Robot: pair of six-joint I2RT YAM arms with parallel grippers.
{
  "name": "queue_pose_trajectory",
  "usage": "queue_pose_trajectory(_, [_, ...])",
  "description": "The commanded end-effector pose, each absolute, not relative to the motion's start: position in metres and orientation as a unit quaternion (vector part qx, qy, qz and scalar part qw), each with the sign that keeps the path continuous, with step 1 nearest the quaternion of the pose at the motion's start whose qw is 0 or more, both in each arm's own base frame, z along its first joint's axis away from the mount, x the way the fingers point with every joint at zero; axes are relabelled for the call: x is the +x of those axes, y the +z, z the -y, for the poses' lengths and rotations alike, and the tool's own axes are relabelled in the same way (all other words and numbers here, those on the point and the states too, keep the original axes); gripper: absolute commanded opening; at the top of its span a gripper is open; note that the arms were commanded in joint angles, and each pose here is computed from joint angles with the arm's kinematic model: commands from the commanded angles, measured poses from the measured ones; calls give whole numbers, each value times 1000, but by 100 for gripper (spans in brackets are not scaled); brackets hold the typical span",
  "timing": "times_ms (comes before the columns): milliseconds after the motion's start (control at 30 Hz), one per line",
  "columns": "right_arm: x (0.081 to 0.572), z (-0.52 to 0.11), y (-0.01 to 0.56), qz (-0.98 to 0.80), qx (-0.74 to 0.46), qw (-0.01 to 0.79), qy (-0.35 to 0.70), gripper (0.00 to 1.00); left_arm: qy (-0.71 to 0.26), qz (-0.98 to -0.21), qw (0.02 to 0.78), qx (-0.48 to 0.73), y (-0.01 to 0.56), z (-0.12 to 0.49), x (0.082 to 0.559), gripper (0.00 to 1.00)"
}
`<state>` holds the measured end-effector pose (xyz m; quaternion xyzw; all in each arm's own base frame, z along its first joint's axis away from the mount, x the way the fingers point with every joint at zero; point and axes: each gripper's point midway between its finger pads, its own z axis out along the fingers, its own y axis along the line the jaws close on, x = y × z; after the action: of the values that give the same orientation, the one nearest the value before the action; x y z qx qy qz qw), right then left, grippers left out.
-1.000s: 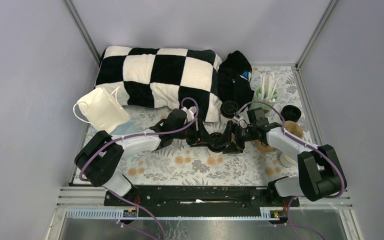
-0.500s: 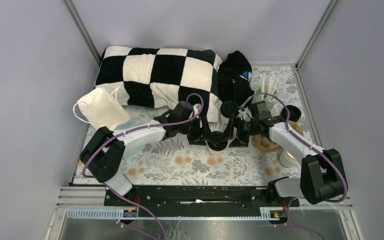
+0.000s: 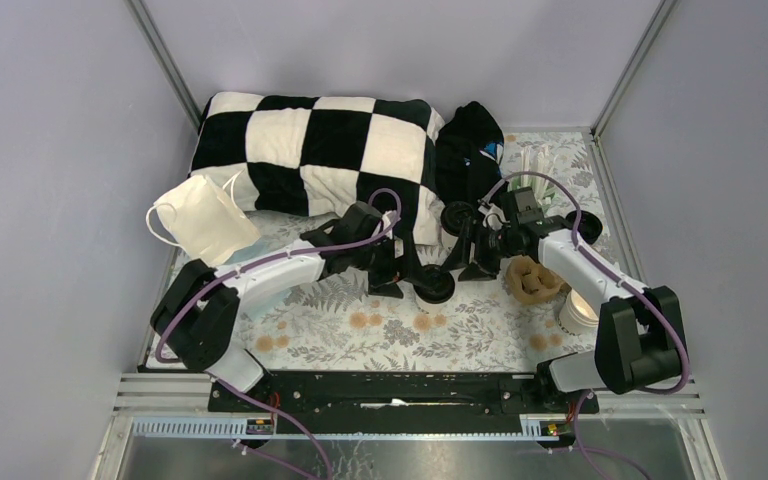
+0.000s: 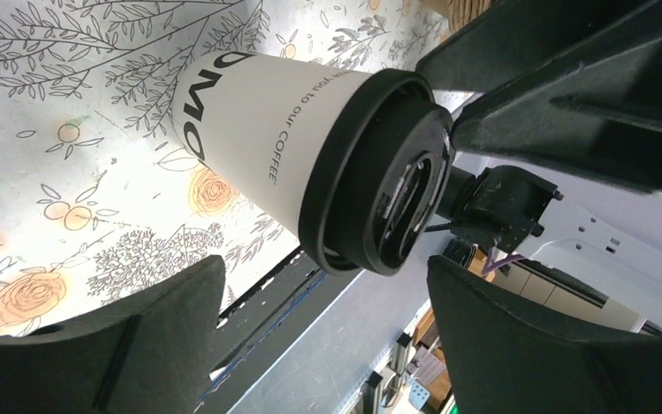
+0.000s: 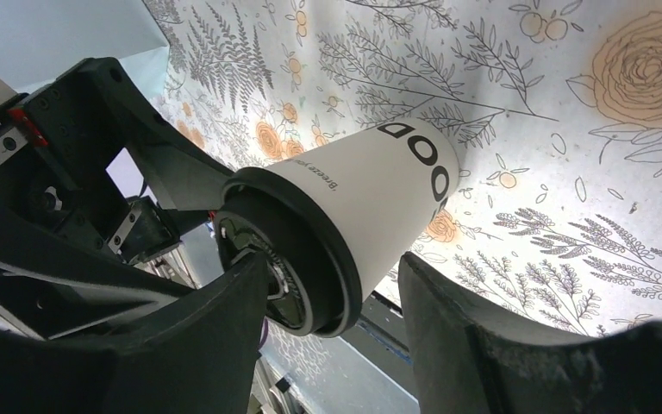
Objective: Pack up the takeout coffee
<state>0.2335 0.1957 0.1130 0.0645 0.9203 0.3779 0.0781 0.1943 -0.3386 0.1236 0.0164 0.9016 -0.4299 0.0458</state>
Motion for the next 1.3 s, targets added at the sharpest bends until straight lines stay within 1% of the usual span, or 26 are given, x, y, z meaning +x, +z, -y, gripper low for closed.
queue_pose_trajectory(0, [239,-194,132,-924,34,82,372,65,-464,-881,86,38,170,342,206,93])
queue_pose_trajectory(133, [227,-181,137,-935,41,73,344,77,-482,-871,87,45,178,338,222,98])
queue_pose_trajectory(200, [216,-181,142,-930,42,58,360,83,-493,-864,83,53,182,341,230,96])
queue_pose_trajectory(233, [210,-183,143,-926,43,46,372,85,-489,-867,81,55,179,342,233,94])
queue_pose_trajectory(333, [191,-193,148,-906,40,5,421,84,-492,-866,63,58,166,347,235,87])
queue_pose_trajectory(433, [186,-199,150,-893,45,2,449,82,-497,-864,51,60,157,351,233,80])
queue_pose_trajectory(533, [182,-205,142,-886,50,-17,461,81,-487,-870,45,62,146,349,230,75])
queue_pose_trajectory(600, [181,-210,136,-887,42,-24,459,82,-480,-874,42,64,139,347,229,73])
queue_pose_trajectory(700, [183,-215,128,-883,43,-28,466,83,-476,-876,35,67,131,347,226,72])
queue_pose_trajectory(833, [187,-222,119,-881,40,-32,471,77,-465,-882,37,68,121,347,224,68])
queue_pose_trajectory(1033, [195,-226,104,-878,42,-21,477,61,-461,-885,38,59,109,344,221,63])
queue_pose_trajectory(1133, [196,-225,94,-879,49,-16,475,58,-448,-891,40,54,99,339,220,59])
queue_pose_trajectory(1233, [192,-222,81,-883,60,-22,465,49,-435,-898,44,46,90,333,218,54])
queue_pose_trajectory(1267, [192,-221,76,-885,66,-20,460,48,-432,-900,43,42,87,331,216,54])
